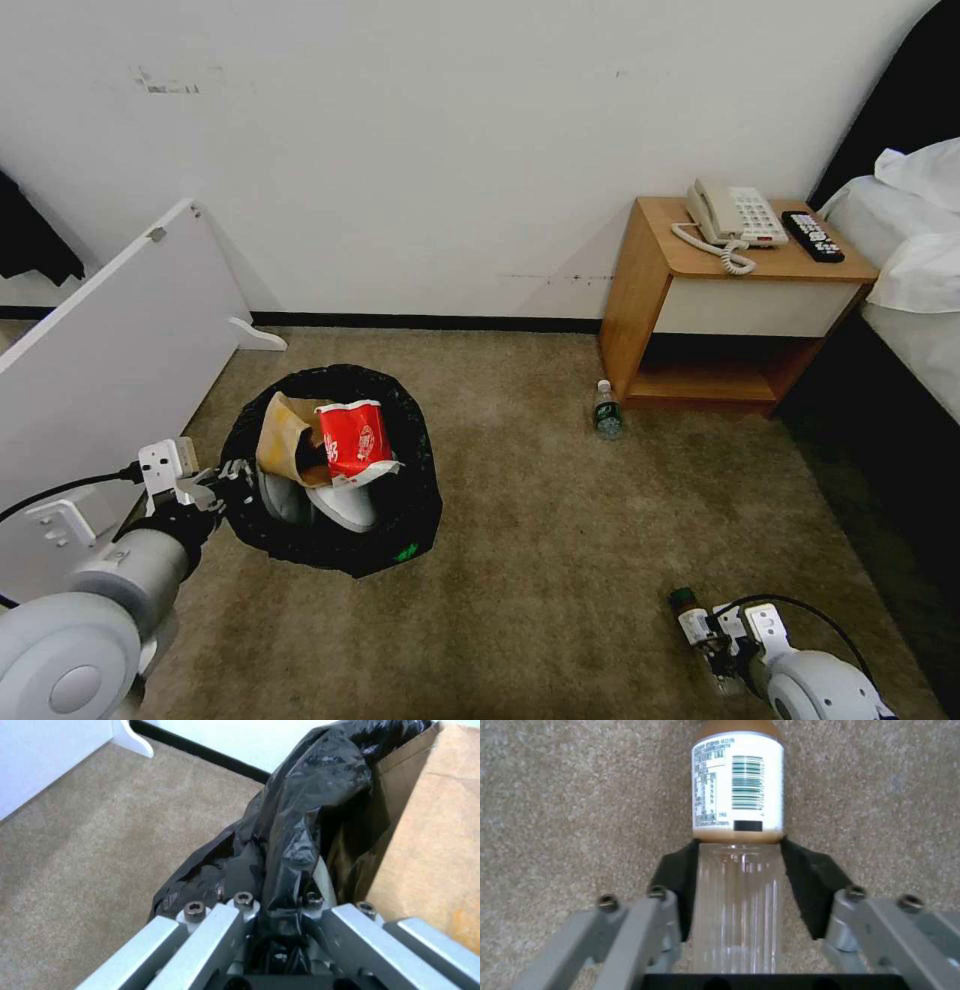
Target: Pick up the trash bin, then pick up the garbage from the floor and place it into the trash bin.
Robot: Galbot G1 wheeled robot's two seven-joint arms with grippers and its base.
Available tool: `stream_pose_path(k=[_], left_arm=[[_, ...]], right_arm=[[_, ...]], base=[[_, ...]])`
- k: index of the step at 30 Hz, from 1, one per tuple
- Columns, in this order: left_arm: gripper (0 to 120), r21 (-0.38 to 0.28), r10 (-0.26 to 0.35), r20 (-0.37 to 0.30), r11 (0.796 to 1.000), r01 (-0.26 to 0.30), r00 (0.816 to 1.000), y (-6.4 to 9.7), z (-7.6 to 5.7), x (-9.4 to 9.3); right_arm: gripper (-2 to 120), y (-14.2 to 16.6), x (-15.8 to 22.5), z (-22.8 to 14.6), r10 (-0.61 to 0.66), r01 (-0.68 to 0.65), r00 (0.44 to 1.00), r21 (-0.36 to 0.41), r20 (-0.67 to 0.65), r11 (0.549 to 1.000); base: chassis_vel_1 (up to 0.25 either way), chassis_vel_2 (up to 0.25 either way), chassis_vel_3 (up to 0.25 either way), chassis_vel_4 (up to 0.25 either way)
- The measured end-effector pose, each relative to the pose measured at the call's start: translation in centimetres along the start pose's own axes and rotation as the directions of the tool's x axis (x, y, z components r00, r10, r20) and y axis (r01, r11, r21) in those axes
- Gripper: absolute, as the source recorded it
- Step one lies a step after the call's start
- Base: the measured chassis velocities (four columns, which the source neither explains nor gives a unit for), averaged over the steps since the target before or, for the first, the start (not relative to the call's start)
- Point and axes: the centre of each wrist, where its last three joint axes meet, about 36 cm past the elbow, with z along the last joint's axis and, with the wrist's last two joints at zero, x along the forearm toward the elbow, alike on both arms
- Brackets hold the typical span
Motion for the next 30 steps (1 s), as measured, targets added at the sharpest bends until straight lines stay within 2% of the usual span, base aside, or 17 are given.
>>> stream_pose_path(k=[1,2,4,9,11,14,15,20,23,26,28,29,30], left_arm=[[1,0.0,0.0,0.0,1.0,0.0,1.0,0.0,0.0,0.0],[1,0.0,0.0,0.0,1.0,0.0,1.0,0.0,0.0,0.0],[1,-0.001,0.0,0.0,1.0,0.0,1.0,0.0,0.0,0.0],[1,-0.002,-0.001,0.0,1.0,0.001,1.0,0.0,0.0,0.0],[1,-0.002,0.001,0.002,1.0,-0.001,1.0,0.0,0.0,0.1],[1,-0.003,0.0,0.002,1.0,0.0,1.0,0.0,-0.1,0.1],[1,-0.005,0.0,0.002,1.0,0.0,1.0,0.0,-0.1,0.1],[1,-0.007,-0.001,0.003,1.0,0.001,1.0,0.0,-0.1,0.1],[1,-0.007,-0.001,0.003,1.0,0.001,1.0,0.0,-0.2,0.1],[1,-0.006,-0.001,0.003,1.0,0.001,1.0,0.0,-0.1,0.1],[1,-0.006,-0.002,0.003,1.0,0.002,1.0,0.1,-0.1,0.1],[1,-0.006,-0.002,0.003,1.0,0.002,1.0,0.1,-0.1,0.1],[1,-0.005,-0.001,0.002,1.0,0.001,1.0,0.1,-0.1,0.0]], right_arm=[[50,0.0,-0.1,0.1,0.003,-0.003,1.0,0.0,-0.006,1.0],[50,0.0,-0.1,0.1,0.003,-0.003,1.0,0.0,-0.006,1.0],[62,0.0,-0.3,0.2,0.004,-0.004,1.0,-0.001,-0.008,1.0],[73,0.0,-0.4,0.2,0.004,-0.004,1.0,-0.003,-0.011,1.0],[86,0.0,-0.5,0.4,0.003,-0.003,1.0,-0.004,-0.016,1.0],[92,0.0,-0.6,0.4,0.003,-0.003,1.0,-0.006,-0.019,1.0],[98,-0.1,-0.8,0.5,0.004,-0.004,1.0,-0.009,-0.023,1.0],[90,-0.1,-1.0,0.6,0.0,0.0,1.0,-0.011,-0.027,1.0],[73,0.0,-1.0,0.6,-0.005,0.005,1.0,-0.01,-0.028,1.0],[68,0.0,-1.1,0.6,-0.006,0.006,1.0,-0.009,-0.03,1.0],[57,0.1,-1.3,0.7,-0.007,0.007,0.999,-0.008,-0.034,1.0],[57,0.1,-1.3,0.7,-0.007,0.007,0.999,-0.008,-0.034,1.0],[50,0.2,-1.4,0.8,-0.008,0.008,0.999,-0.007,-0.038,1.0]], base=[[0.0,0.0,0.0,0.0],[0.0,0.0,0.0,0.0],[0.0,0.0,0.0,0.0],[0.0,0.0,0.0,0.0],[0.0,0.0,0.0,0.0],[0.0,0.0,0.0,0.0],[0.0,0.0,0.0,0.0],[0.0,0.0,0.0,0.0],[0.0,0.0,0.0,0.0],[0.0,0.0,0.0,0.0],[0.0,0.0,0.0,0.0],[0.0,0.0,0.0,0.0],[0.0,0.0,0.0,0.0]])
